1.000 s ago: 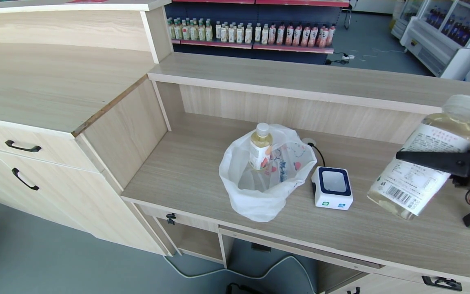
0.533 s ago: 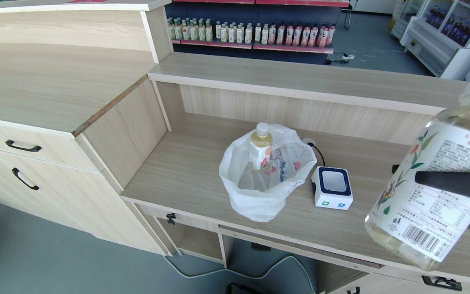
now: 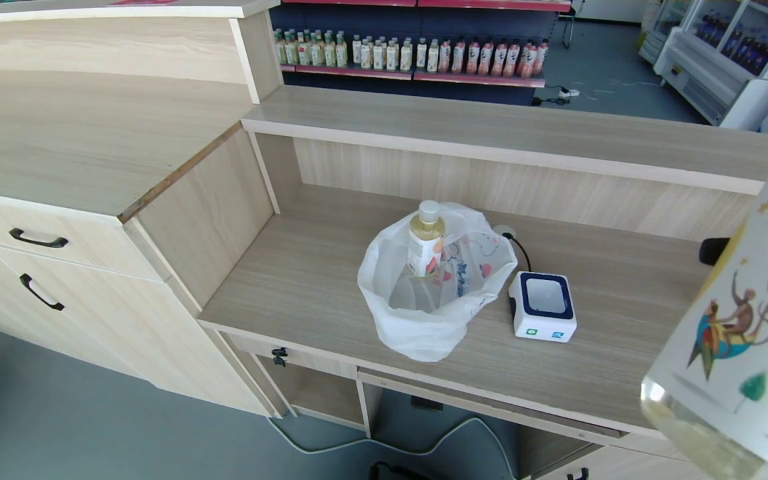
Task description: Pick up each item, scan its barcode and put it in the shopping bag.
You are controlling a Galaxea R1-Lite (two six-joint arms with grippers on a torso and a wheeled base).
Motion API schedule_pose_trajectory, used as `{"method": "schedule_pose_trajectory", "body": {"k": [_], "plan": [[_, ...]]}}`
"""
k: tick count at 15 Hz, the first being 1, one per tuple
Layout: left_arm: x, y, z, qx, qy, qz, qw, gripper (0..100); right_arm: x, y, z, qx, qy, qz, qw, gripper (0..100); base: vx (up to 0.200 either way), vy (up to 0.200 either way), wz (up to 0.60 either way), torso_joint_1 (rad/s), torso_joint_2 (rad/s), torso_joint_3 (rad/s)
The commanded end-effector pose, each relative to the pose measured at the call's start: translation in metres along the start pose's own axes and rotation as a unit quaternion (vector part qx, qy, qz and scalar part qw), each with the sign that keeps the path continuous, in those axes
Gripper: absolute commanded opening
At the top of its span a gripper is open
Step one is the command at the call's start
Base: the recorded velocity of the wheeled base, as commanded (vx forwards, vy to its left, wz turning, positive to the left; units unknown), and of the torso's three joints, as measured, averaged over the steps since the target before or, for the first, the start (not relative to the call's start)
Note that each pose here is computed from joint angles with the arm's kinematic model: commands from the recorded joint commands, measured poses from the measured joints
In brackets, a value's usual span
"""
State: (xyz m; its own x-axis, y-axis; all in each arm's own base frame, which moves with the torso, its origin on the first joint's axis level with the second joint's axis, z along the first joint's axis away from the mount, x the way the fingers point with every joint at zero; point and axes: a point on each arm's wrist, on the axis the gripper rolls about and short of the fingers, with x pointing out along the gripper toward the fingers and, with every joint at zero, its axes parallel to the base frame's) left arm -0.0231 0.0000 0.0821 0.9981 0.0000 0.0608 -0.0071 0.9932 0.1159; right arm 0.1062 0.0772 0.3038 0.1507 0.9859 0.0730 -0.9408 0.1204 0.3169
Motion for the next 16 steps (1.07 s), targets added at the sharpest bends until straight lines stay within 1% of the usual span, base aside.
{"method": "schedule_pose_trajectory", "body": {"k": [1, 4, 6, 8, 16], "plan": [[0.000, 0.000, 0.000, 0.000, -0.001, 0.000, 1.0000, 100, 0.005, 0.004, 0.002, 0.000, 0.005, 0.022, 1.000, 0, 0.000, 0.000, 0.00, 0.000, 0.00, 0.000], [0.000, 0.000, 0.000, 0.000, -0.001, 0.000, 1.0000, 100, 0.006, 0.007, 0.001, 0.003, 0.007, 0.030, 1.000, 0, 0.000, 0.000, 0.00, 0.000, 0.00, 0.000], [0.000, 0.000, 0.000, 0.000, 0.000, 0.000, 1.0000, 100, 0.004, 0.014, 0.004, 0.025, 0.003, 0.044, 0.999, 0, 0.000, 0.000, 0.00, 0.000, 0.00, 0.000], [0.000, 0.000, 0.000, 0.000, 0.000, 0.000, 1.0000, 100, 0.005, 0.017, 0.007, 0.038, 0.004, 0.053, 0.998, 0, 0.000, 0.000, 0.00, 0.000, 0.00, 0.000], [0.000, 0.000, 0.000, 0.000, 0.000, 0.000, 1.0000, 100, 0.004, 0.014, 0.000, 0.047, 0.009, 0.043, 0.998, 0, 0.000, 0.000, 0.00, 0.000, 0.00, 0.000]]}}
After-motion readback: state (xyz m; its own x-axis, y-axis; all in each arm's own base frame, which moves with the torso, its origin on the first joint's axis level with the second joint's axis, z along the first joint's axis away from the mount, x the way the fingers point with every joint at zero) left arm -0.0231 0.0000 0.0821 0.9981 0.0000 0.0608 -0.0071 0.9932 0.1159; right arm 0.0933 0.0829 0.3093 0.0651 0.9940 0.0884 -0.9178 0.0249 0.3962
